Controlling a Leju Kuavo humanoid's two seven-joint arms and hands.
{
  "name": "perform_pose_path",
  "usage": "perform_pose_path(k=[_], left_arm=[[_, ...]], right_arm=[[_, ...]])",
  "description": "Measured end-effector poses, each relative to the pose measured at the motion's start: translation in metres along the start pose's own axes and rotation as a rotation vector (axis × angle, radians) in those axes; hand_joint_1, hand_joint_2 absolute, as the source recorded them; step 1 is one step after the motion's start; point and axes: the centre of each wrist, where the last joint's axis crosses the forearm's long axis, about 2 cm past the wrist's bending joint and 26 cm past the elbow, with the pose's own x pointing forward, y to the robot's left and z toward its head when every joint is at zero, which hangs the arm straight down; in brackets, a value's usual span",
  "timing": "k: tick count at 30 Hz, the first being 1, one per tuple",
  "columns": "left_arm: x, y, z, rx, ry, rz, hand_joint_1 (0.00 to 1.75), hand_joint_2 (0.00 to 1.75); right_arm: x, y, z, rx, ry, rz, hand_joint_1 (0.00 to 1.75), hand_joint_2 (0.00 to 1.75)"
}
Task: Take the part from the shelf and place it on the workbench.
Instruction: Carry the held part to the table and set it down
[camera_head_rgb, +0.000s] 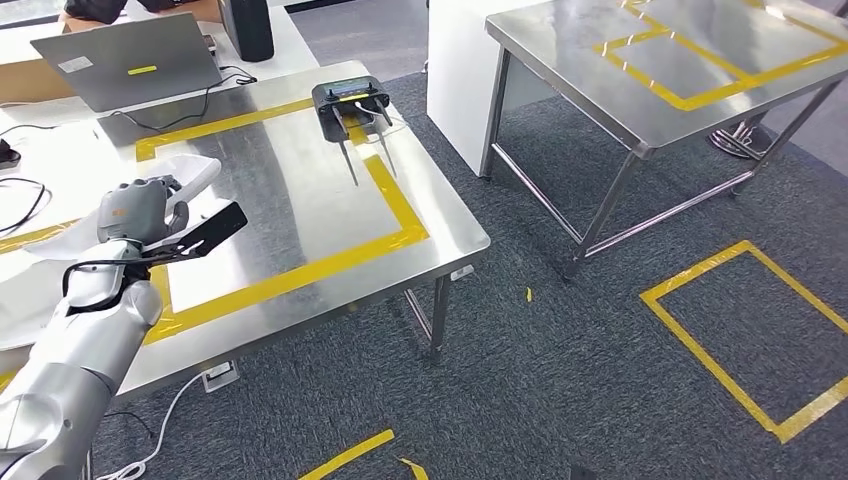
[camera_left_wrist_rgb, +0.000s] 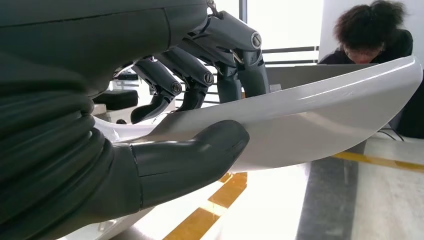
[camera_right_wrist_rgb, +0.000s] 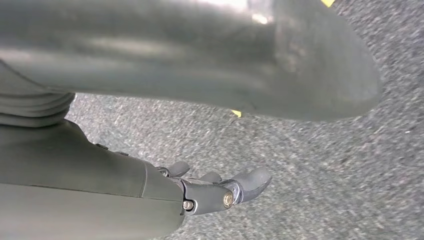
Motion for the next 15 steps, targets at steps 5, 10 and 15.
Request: perform_pose_path(k=[5, 10, 15], left_arm=[[-0.007, 0.005, -0.001, 0.009, 0.017, 0.0, 1.75, 1.75], [-0.014, 0.005, 0.0, 0.005, 0.037, 0.004, 1.75, 1.75], [-0.019, 0.002, 0.002, -0.006, 0.069, 0.003, 1.75, 1.75]], right_arm=[[0.001, 0.0, -0.001, 0.0, -0.001, 0.0, 0.0, 0.0], [0.002, 0.0, -0.001, 0.003, -0.003, -0.001, 0.0, 0.0], [0.0, 0.0, 0.0, 0.0, 0.001, 0.0, 0.0, 0.0]])
